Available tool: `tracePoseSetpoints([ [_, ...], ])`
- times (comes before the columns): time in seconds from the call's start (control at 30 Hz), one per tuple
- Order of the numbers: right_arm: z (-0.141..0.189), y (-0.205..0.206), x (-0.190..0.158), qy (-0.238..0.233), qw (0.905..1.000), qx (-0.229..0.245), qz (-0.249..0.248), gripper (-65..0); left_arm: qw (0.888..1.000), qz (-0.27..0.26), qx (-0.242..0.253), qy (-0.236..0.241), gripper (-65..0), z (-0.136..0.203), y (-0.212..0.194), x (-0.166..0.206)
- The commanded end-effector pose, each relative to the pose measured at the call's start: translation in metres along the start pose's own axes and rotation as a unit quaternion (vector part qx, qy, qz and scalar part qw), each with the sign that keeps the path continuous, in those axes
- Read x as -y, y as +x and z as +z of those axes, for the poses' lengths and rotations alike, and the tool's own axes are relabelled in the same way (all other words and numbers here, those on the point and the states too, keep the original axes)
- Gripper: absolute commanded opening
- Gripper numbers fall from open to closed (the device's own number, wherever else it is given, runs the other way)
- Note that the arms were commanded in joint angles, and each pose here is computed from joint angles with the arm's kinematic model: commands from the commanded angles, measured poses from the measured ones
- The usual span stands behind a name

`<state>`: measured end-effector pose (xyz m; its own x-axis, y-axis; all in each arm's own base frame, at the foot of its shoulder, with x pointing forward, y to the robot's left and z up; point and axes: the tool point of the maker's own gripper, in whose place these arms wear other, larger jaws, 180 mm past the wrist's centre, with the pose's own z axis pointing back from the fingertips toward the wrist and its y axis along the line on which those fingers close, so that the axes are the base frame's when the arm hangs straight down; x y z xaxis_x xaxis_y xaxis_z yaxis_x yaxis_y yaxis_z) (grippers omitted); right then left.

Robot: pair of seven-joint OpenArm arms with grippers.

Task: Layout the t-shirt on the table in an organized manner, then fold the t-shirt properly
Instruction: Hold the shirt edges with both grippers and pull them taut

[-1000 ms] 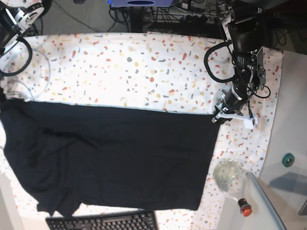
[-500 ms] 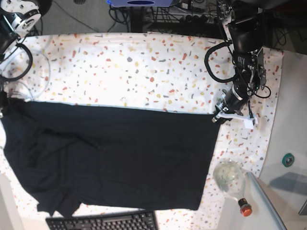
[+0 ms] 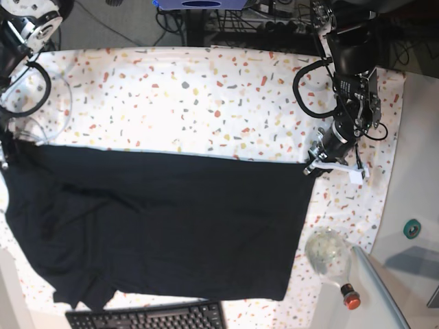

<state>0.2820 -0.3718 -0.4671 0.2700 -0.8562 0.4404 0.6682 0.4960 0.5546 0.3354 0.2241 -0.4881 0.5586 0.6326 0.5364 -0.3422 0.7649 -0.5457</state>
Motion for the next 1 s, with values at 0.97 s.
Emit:
tracePoseSetpoints([
  [0.97,0.066,-0.002,0.06,-0.162,0.971,-0.011,0.176,-32.4,1.0,-0.016,0.021,0.002,-65.0,0.004,0.027,-0.003],
])
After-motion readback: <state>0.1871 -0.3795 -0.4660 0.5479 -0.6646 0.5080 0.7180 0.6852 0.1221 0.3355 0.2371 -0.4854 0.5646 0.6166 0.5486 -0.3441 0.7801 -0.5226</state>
